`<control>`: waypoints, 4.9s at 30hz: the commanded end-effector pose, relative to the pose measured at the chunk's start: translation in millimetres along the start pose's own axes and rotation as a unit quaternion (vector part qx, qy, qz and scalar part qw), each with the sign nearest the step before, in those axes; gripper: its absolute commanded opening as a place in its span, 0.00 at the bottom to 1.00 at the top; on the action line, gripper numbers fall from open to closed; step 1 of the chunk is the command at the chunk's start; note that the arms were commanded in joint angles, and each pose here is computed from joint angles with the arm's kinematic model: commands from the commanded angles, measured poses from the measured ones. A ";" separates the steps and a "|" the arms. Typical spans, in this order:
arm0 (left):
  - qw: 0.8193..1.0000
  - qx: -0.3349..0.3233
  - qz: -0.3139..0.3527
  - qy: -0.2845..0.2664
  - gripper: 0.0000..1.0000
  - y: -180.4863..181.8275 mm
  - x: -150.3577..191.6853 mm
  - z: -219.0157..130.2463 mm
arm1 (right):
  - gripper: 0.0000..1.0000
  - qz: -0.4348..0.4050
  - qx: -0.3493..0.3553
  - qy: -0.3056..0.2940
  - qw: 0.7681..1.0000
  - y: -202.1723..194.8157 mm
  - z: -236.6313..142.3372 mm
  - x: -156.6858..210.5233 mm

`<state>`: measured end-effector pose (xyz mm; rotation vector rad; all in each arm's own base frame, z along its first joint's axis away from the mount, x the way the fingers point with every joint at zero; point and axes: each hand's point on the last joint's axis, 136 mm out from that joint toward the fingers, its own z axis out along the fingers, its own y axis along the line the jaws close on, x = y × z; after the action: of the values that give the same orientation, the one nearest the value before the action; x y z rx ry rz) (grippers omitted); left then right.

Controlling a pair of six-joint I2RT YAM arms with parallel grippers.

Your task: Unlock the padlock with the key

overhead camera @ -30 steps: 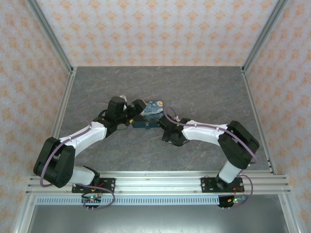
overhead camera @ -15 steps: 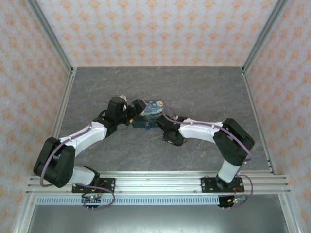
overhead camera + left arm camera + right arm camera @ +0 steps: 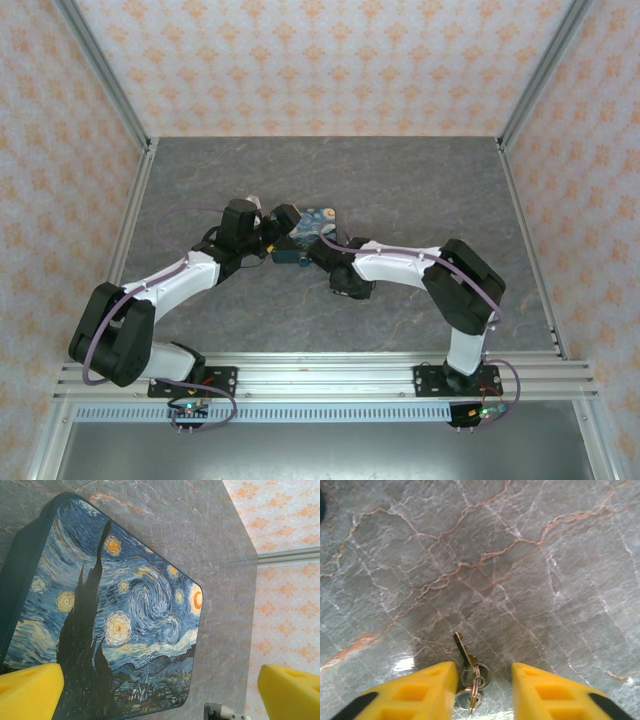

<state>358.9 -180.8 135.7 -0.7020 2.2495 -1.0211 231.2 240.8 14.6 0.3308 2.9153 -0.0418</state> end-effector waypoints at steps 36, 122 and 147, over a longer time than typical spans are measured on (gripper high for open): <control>1.000 0.012 0.002 0.003 1.00 -3.4 0.3 -3.3 | 0.00 0.024 -0.238 -0.019 0.971 -6.7 -8.7 8.3; 0.990 0.108 -0.057 0.066 0.51 -100.6 74.2 18.2 | 0.00 0.138 -0.346 -0.127 0.919 25.7 -128.3 -115.1; 0.992 0.094 -0.062 0.065 0.28 -98.5 80.7 41.5 | 0.00 0.144 -0.351 -0.119 0.918 22.4 -121.1 -114.7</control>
<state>344.4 -302.8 154.8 -0.7254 2.2513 -1.3295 319.5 243.8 154.7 0.5521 2.4152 0.8946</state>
